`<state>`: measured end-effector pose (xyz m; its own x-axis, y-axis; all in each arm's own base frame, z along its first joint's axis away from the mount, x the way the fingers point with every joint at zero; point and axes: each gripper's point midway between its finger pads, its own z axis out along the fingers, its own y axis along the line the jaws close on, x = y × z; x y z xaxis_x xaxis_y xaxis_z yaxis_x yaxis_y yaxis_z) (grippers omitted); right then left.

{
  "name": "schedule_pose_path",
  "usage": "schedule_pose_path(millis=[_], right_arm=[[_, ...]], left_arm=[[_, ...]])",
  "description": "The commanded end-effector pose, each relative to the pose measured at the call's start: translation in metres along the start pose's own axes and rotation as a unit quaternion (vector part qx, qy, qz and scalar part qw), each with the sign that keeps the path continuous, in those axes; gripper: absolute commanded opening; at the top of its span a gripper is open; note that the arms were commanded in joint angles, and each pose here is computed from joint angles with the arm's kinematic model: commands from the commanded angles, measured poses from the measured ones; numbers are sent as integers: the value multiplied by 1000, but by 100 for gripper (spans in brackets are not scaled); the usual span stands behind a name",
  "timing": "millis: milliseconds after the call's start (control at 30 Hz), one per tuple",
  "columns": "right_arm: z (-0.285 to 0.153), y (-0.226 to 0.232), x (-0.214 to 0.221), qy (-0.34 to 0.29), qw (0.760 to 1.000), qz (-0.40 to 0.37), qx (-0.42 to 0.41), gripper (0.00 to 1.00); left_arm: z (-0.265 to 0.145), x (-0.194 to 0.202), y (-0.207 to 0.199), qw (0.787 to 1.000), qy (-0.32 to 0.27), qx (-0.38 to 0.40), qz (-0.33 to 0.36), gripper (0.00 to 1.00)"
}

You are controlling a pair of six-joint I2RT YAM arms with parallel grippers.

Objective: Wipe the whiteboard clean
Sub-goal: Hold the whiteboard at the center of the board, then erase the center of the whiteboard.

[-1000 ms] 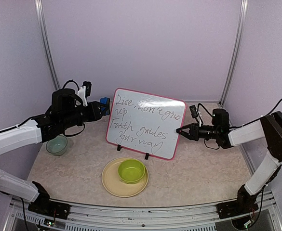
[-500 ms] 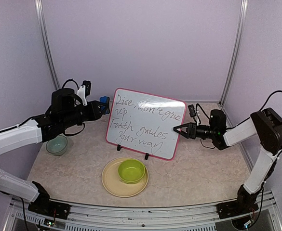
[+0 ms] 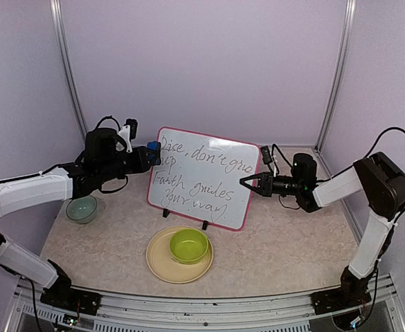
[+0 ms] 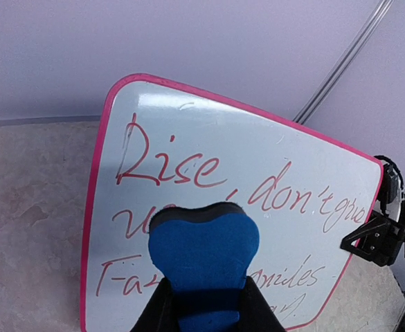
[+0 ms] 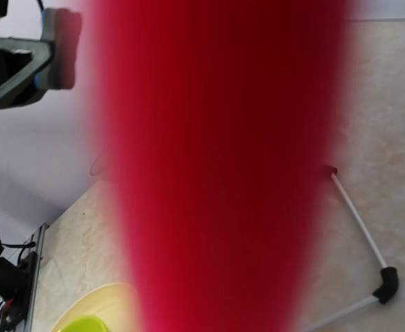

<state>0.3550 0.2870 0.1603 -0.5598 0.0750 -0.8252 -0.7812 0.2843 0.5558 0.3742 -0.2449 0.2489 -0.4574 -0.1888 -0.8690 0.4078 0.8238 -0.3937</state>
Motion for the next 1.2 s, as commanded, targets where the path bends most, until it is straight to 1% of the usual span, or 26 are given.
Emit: schedule_pose_path(millis=[0, 133, 267, 500, 600, 700, 767, 900, 1100, 1167], right_arm=[[8, 16, 14, 21, 1000, -8, 0, 0], [8, 20, 22, 19, 999, -7, 35, 0], [7, 22, 26, 12, 997, -10, 81, 0], [8, 27, 31, 8, 994, -2, 106, 0], [9, 28, 29, 3, 993, -6, 115, 0], [10, 27, 28, 3, 992, -9, 126, 0], [11, 21, 30, 9, 990, -1, 140, 0], [11, 20, 30, 16, 989, 3, 146, 0], [12, 20, 31, 26, 988, -2, 149, 0], [12, 20, 31, 25, 988, -2, 149, 0]], left_arm=[[2, -34, -6, 999, -52, 12, 12, 11], [8, -40, 3, 998, -63, 4, 17, 11], [17, -42, 16, 998, -63, -8, 9, 10], [36, -46, 37, 999, -52, -11, 1, 10], [45, -43, 36, 999, -43, 11, -3, 8], [54, -39, 39, 999, -37, 17, -10, 8], [59, -38, 39, 999, -34, 19, -3, 7], [71, -40, 44, 999, -19, 21, 36, 3], [79, -47, 57, 999, -4, 31, 45, 3], [85, -42, 62, 998, 16, 24, 49, 3]])
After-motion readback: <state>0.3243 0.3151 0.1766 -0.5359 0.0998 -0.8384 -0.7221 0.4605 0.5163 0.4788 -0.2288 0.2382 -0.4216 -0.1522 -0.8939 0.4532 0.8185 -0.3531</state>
